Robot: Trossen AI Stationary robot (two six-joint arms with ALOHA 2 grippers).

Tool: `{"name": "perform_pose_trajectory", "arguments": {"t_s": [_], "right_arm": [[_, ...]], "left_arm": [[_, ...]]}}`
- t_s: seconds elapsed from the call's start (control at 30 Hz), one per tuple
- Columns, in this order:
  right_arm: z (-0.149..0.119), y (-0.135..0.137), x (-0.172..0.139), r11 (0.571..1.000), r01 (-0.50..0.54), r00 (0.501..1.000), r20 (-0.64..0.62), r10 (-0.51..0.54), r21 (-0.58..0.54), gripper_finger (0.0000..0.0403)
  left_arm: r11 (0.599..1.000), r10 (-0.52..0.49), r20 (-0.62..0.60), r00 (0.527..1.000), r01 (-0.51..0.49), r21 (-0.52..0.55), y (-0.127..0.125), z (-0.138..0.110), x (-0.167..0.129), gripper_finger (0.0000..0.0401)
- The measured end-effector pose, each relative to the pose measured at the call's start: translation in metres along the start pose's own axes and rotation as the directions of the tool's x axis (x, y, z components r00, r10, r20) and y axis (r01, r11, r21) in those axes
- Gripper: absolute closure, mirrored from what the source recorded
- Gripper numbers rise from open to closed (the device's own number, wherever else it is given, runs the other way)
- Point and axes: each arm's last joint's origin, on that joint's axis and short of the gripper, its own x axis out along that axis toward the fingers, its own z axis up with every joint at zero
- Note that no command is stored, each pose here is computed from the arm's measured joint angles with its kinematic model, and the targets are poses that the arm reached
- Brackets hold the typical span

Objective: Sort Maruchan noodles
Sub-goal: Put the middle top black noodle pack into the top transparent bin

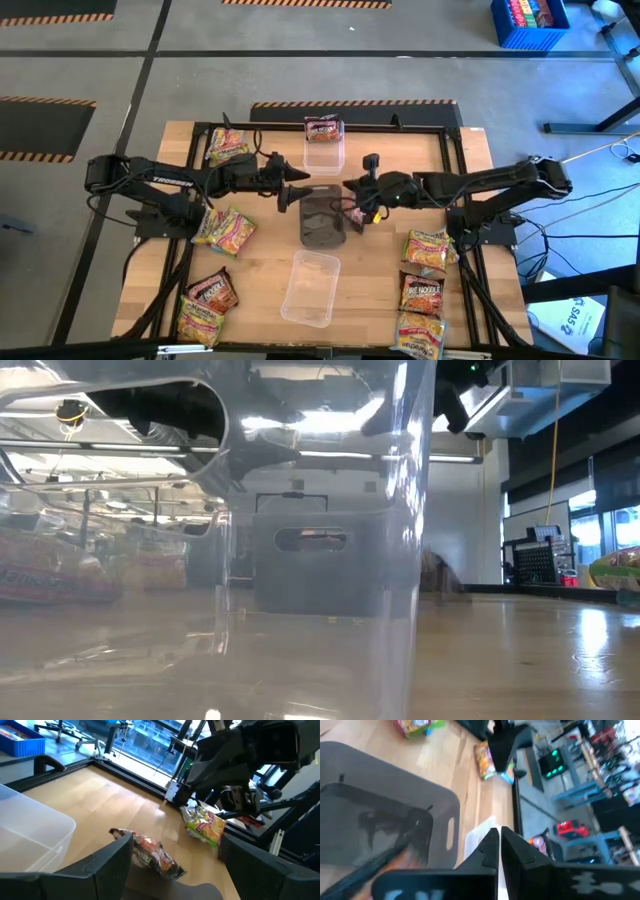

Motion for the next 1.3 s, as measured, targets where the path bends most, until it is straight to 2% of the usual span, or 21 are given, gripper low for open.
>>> {"name": "perform_pose_trajectory", "arguments": {"t_s": [0.13, 0.2, 0.27, 0.37, 0.47, 0.57, 0.67, 0.77, 0.83, 0.9, 1.03, 1.17, 1.23, 1.3], "right_arm": [[-0.002, 0.001, 0.002, 1.000, 0.000, 1.000, -0.028, 0.000, 0.006, 0.0403], [-0.004, 0.000, 0.000, 0.998, 0.028, 0.998, -0.056, -0.026, 0.047, 0.0402], [-0.006, -0.002, -0.006, 0.992, 0.049, 0.996, -0.086, -0.039, 0.119, 0.0402], [-0.011, -0.006, -0.021, 0.961, 0.018, 0.988, -0.155, 0.026, 0.276, 0.0397], [-0.024, -0.003, -0.036, 0.909, -0.046, 0.958, -0.240, 0.158, 0.415, 0.0374], [-0.036, 0.005, -0.047, 0.830, -0.127, 0.889, -0.309, 0.338, 0.544, 0.0333], [-0.046, 0.018, -0.048, 0.736, -0.214, 0.812, -0.302, 0.499, 0.642, 0.0282], [-0.057, 0.040, -0.044, 0.682, -0.304, 0.757, -0.266, 0.597, 0.665, 0.0233], [-0.062, 0.052, -0.039, 0.684, -0.336, 0.766, -0.235, 0.598, 0.647, 0.0207], [-0.066, 0.063, -0.035, 0.710, -0.350, 0.796, -0.205, 0.569, 0.611, 0.0189], [-0.070, 0.083, -0.034, 0.803, -0.368, 0.853, -0.171, 0.492, 0.469, 0.0171], [-0.079, 0.101, -0.036, 0.891, -0.311, 0.899, -0.202, 0.389, 0.330, 0.0169], [-0.082, 0.107, -0.037, 0.912, -0.280, 0.917, -0.199, 0.347, 0.301, 0.0169], [-0.088, 0.113, -0.036, 0.908, -0.271, 0.924, -0.178, 0.338, 0.321, 0.0169]], "left_arm": [[1.000, 0.003, -0.006, 1.000, -0.003, 0.015, 0.000, -0.001, 0.000, 0.0108], [1.000, 0.002, -0.010, 1.000, -0.001, 0.025, 0.000, -0.001, 0.000, 0.0108], [1.000, 0.003, -0.018, 1.000, -0.003, 0.028, 0.000, -0.002, 0.000, 0.0108], [0.999, 0.007, -0.029, 1.000, -0.006, 0.047, 0.000, -0.003, 0.000, 0.0108], [0.998, 0.024, -0.046, 0.999, -0.021, 0.061, 0.000, -0.006, 0.000, 0.0108], [0.996, 0.038, -0.042, 0.998, -0.034, 0.083, -0.001, -0.007, 0.000, 0.0108], [0.995, 0.034, -0.046, 0.998, -0.029, 0.098, -0.002, -0.008, 0.001, 0.0108], [0.994, 0.030, -0.046, 0.998, -0.025, 0.103, -0.003, -0.009, 0.001, 0.0108], [0.993, 0.026, -0.048, 0.998, -0.021, 0.112, -0.005, -0.009, 0.001, 0.0108], [0.993, 0.022, -0.049, 0.999, -0.016, 0.119, -0.006, -0.010, 0.001, 0.0108], [0.993, 0.020, -0.050, 0.999, -0.014, 0.121, -0.006, -0.010, 0.001, 0.0108], [0.991, 0.020, -0.050, 0.999, -0.013, 0.135, -0.007, -0.010, 0.001, 0.0108], [0.990, 0.032, -0.044, 0.999, -0.025, 0.139, -0.006, -0.010, 0.001, 0.0108], [0.989, 0.046, -0.037, 0.998, -0.041, 0.139, -0.006, -0.010, 0.001, 0.0108]]}}
